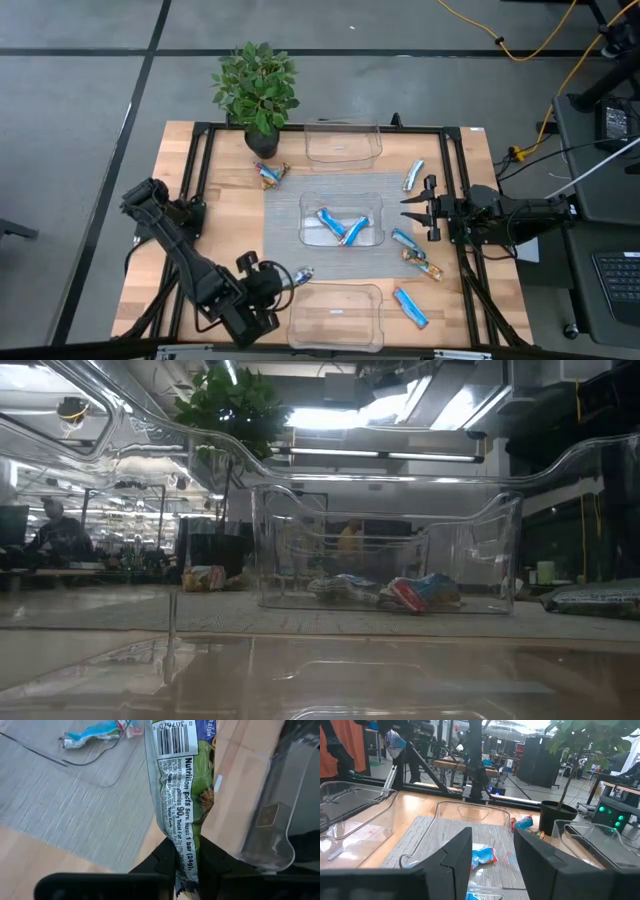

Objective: Pick and place Granola Bars by type
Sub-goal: Put the blue granola bar into the bottom transparent bin

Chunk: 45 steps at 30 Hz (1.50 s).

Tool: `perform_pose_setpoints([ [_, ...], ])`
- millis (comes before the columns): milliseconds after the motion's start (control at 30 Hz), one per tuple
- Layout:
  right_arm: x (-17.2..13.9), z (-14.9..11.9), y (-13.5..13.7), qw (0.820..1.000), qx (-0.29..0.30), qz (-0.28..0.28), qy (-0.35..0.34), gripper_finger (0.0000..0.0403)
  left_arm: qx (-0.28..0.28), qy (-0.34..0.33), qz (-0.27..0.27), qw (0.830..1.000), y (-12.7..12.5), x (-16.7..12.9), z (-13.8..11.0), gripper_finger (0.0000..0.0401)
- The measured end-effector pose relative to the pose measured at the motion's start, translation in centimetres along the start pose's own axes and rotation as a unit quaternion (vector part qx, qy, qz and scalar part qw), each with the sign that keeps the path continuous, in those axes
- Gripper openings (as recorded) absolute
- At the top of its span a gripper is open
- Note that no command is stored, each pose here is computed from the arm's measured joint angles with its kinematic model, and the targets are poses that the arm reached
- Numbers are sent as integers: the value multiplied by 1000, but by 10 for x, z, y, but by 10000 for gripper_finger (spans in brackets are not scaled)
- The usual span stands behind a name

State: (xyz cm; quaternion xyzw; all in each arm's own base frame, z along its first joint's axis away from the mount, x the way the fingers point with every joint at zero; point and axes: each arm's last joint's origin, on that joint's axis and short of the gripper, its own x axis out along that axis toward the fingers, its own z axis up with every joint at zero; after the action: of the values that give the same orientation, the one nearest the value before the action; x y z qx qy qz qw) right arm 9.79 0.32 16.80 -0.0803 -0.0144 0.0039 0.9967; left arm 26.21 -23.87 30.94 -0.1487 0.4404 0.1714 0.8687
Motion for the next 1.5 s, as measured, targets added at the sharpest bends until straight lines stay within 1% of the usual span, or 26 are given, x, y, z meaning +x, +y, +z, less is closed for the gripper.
perform_pose_setpoints([
  [133, 0, 0, 0, 1000, 0, 0, 0, 149, 12, 17, -26, 999, 0, 7, 11, 39],
  [267, 0, 0, 0, 1000, 0, 0, 0, 149, 57, 30, -89, 994, -3, 15, 28, 37],
  [367, 0, 0, 0, 1000, 0, 0, 0, 149, 75, 25, -122, 989, -1, 22, 45, 37],
  [567, 0, 0, 0, 1000, 0, 0, 0, 149, 106, 8, -144, 984, 6, 32, 67, 38],
  [767, 0, 0, 0, 1000, 0, 0, 0, 149, 109, 20, -170, 979, 17, 42, 85, 35],
  [933, 0, 0, 0, 1000, 0, 0, 0, 149, 117, 24, -197, 973, 20, 45, 92, 35],
  [1167, 0, 0, 0, 1000, 1, 0, 0, 149, 120, 29, -206, 971, 19, 49, 94, 34],
  [1267, 0, 0, 0, 1000, 1, 0, 0, 149, 119, 44, -211, 969, 14, 58, 90, 34],
  [1367, 0, 0, 0, 1000, 2, 0, 0, 149, 120, 61, -237, 962, 4, 71, 86, 34],
  [1500, 0, 0, 0, 1000, 1, 0, 0, 149, 122, 66, -237, 962, -2, 84, 83, 34],
])
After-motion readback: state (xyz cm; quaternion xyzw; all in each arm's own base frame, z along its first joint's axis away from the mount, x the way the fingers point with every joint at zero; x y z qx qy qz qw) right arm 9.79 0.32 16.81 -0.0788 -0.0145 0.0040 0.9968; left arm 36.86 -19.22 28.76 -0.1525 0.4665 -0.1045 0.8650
